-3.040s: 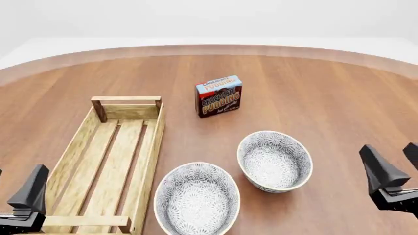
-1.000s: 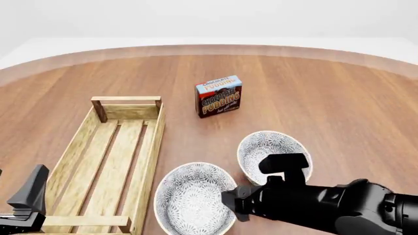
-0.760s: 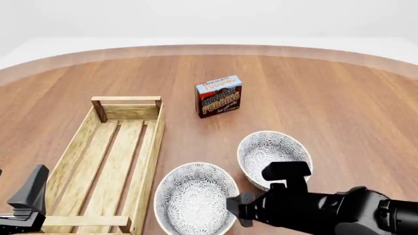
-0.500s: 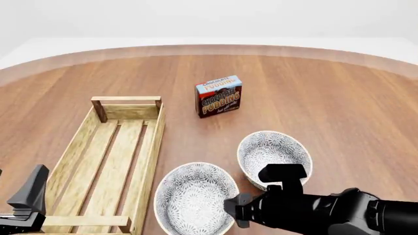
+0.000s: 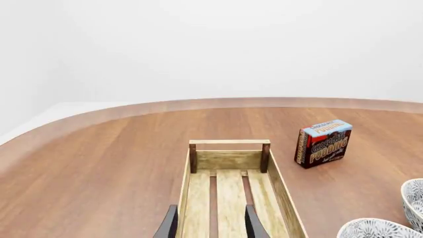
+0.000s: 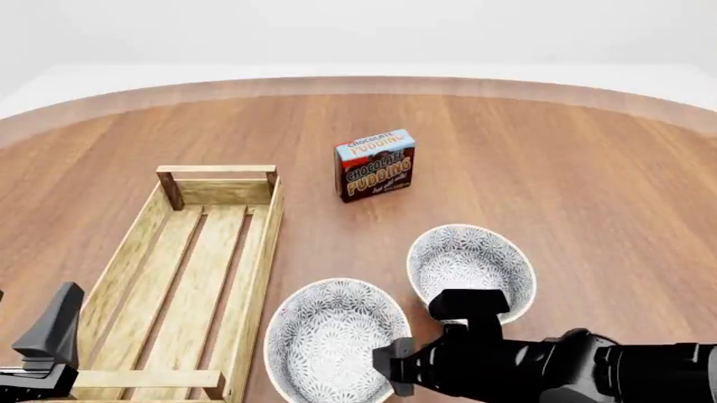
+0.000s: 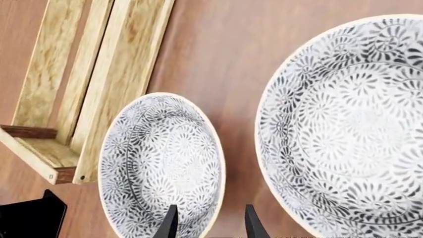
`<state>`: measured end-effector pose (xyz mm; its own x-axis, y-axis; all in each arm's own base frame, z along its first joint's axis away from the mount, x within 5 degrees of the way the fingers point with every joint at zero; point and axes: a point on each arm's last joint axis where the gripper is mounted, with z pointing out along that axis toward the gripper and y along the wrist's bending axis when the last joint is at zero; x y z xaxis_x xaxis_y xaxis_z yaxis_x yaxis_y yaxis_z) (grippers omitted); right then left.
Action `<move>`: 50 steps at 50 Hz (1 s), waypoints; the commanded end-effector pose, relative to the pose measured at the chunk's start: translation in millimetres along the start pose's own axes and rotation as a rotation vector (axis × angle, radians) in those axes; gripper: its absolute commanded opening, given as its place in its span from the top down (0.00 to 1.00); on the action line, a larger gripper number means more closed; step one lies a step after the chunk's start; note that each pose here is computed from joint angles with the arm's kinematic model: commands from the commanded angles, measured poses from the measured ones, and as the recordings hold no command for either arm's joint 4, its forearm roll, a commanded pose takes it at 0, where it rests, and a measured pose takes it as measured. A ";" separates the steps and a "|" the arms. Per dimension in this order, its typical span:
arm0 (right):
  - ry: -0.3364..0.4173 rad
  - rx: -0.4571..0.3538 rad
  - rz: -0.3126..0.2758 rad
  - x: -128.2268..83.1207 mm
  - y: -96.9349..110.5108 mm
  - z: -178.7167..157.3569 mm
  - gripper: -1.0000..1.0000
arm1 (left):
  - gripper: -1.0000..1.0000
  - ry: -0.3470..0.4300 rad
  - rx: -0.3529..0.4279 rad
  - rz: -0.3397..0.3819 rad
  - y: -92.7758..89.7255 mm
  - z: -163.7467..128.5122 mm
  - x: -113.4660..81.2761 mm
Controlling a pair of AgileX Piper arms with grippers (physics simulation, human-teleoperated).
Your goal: Stack the left bowl on the right bowl and place them in the tray.
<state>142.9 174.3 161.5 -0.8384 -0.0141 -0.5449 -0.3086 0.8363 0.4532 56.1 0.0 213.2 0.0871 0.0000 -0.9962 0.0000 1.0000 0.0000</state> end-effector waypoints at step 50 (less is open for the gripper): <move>-0.073 -0.020 -0.113 -30.2 14.6 -34.3 1.00 | 0.00 0.000 0.000 0.000 0.0 0.0 0.0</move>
<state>144.6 180.2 175.7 -0.8052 -0.0726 -0.5885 -0.3828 0.8216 0.4224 56.1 0.0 213.2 0.0871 0.0000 -0.9962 0.0000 1.0000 0.0000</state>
